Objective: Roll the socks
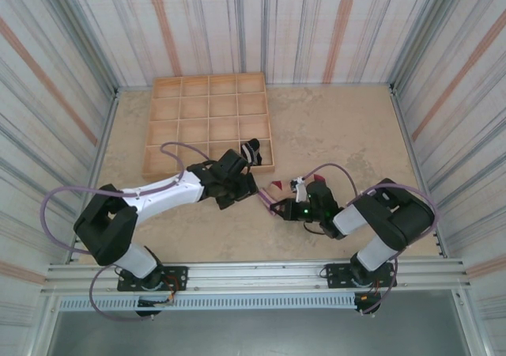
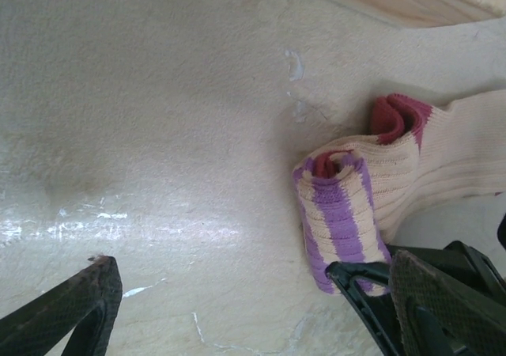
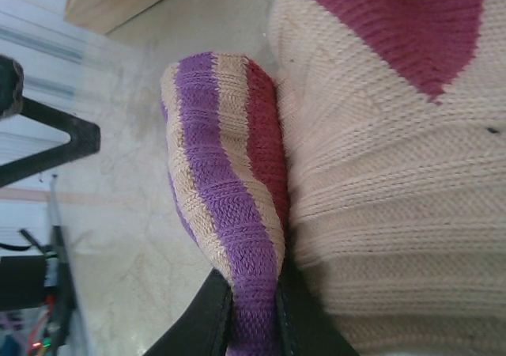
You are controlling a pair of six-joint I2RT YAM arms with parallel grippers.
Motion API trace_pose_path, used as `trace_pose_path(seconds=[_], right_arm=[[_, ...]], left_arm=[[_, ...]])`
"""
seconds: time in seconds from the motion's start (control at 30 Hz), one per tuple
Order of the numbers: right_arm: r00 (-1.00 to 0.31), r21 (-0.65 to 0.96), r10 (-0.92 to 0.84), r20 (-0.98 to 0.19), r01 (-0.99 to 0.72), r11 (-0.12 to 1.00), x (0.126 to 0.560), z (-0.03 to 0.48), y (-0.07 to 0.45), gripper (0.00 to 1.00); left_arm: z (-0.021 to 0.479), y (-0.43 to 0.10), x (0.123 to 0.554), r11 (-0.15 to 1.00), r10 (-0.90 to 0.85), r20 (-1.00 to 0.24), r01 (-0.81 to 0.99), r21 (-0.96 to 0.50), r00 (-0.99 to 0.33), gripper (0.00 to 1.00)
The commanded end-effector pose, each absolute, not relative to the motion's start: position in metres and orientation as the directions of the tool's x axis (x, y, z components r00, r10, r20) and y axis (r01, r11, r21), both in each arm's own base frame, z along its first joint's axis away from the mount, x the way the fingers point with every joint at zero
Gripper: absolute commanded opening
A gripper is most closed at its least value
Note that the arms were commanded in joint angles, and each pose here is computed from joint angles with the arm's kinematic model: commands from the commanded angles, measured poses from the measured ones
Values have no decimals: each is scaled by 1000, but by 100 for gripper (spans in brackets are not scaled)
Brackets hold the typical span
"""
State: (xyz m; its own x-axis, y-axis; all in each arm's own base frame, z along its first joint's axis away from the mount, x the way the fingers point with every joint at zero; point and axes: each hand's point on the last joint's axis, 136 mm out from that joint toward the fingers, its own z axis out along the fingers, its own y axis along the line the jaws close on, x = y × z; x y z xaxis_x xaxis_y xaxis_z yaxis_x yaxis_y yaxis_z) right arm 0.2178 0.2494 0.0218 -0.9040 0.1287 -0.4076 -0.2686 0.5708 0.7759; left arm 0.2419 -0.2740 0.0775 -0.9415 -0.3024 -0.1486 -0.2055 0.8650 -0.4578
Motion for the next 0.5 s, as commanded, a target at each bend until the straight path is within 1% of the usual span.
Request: trace_pose_path(seconds=[0.0,0.1,0.27,0.33,0.47], right_arm=[[-984,768,145,-106,12,640,178,-33,222,0],[-984,771,172,-51,71,633,176,-35,218,0],[-967,723,238,94,230,651,172,-41,206,0],[-958,718,256,132,271,641,172,-40,204,0],[-926,678,316,204,367,637,173,-44,197,0]], left_arm=[[80,-279,245,874,-286,-172,-183,-449,-943,90],[80,-279,244,876,-285,-173,-183,-446,-943,90],[81,-283,245,879,-268,-181,-163,-449,-946,88],[81,-288,246,879,-259,-191,-149,-453,-947,87],[77,-303,247,864,-229,-209,-99,-493,-951,76]])
